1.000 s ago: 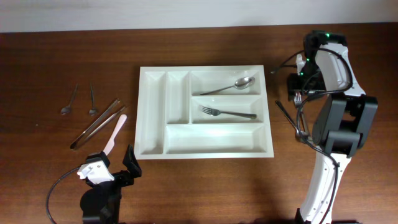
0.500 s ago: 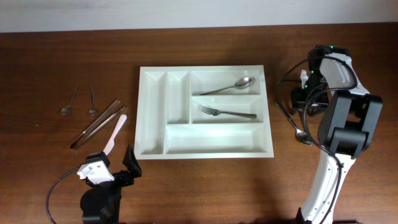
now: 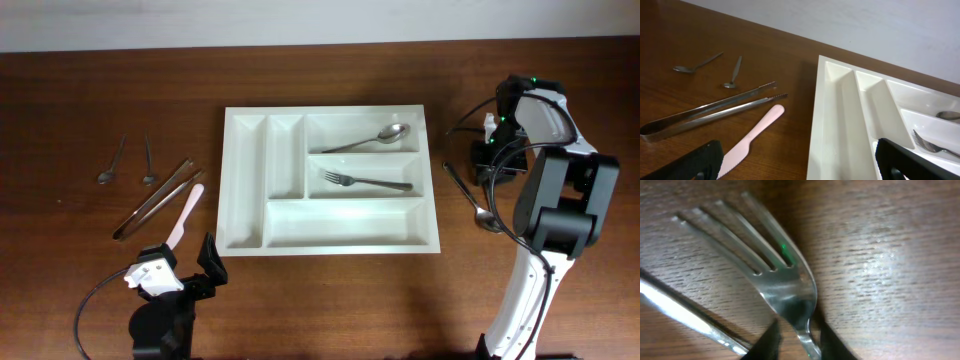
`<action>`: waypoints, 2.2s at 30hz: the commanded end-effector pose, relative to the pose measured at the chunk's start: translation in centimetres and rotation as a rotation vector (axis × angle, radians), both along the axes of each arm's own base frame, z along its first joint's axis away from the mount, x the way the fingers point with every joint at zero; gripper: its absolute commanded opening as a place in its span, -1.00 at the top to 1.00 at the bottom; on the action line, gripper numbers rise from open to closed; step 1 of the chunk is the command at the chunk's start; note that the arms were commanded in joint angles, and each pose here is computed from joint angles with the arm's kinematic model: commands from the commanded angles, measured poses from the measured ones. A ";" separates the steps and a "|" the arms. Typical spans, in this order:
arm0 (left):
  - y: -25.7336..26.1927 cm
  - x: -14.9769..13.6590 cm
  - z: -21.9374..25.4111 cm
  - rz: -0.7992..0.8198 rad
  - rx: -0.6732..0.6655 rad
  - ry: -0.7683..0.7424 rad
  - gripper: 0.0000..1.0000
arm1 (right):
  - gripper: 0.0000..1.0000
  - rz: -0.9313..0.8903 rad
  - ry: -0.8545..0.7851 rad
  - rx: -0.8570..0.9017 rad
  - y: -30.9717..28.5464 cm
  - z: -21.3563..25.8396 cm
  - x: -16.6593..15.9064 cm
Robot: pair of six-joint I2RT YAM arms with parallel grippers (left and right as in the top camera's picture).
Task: Pack container
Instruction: 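Move the right gripper down onto the second fork and grasp it, then carry the second fork into the middle compartment and release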
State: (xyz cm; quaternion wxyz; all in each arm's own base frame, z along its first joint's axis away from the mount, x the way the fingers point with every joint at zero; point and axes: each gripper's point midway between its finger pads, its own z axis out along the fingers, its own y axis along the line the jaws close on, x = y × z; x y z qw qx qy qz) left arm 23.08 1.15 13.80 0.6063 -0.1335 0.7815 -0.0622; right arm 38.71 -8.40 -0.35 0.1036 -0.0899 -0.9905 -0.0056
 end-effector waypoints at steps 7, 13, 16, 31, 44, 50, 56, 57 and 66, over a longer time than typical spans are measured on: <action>-0.1 0.0 -0.1 -0.011 0.012 0.000 -0.99 | 0.92 -0.019 0.093 -0.009 -0.2 -4.0 -2.9; -0.1 0.0 -0.1 -0.011 0.012 0.000 -0.99 | 0.92 -0.020 0.071 -0.012 -0.3 -4.1 -2.4; -0.1 0.0 -0.1 -0.011 0.012 0.000 -0.99 | 0.92 -0.020 0.064 -0.014 -0.3 -4.2 -2.3; -0.1 0.0 -0.1 -0.011 0.012 0.000 -0.98 | 0.92 -0.012 -0.110 0.036 0.0 2.5 3.8; -0.1 0.0 -0.1 -0.011 0.012 0.000 -0.99 | 0.92 0.149 -0.382 0.141 5.7 15.7 9.0; -0.1 0.0 -0.1 -0.011 0.012 0.000 -0.99 | 0.92 0.384 -0.392 0.226 12.7 17.8 8.0; -0.1 0.0 -0.1 -0.011 0.012 0.000 -0.99 | 0.92 0.627 -0.375 0.258 18.2 17.7 6.7; -0.1 0.0 -0.1 -0.011 0.012 0.000 -0.99 | 0.92 0.651 -0.375 0.260 18.6 17.7 6.6; -0.1 0.0 -0.1 -0.011 0.012 0.000 -0.98 | 0.92 1.020 -0.357 0.393 22.4 16.1 4.8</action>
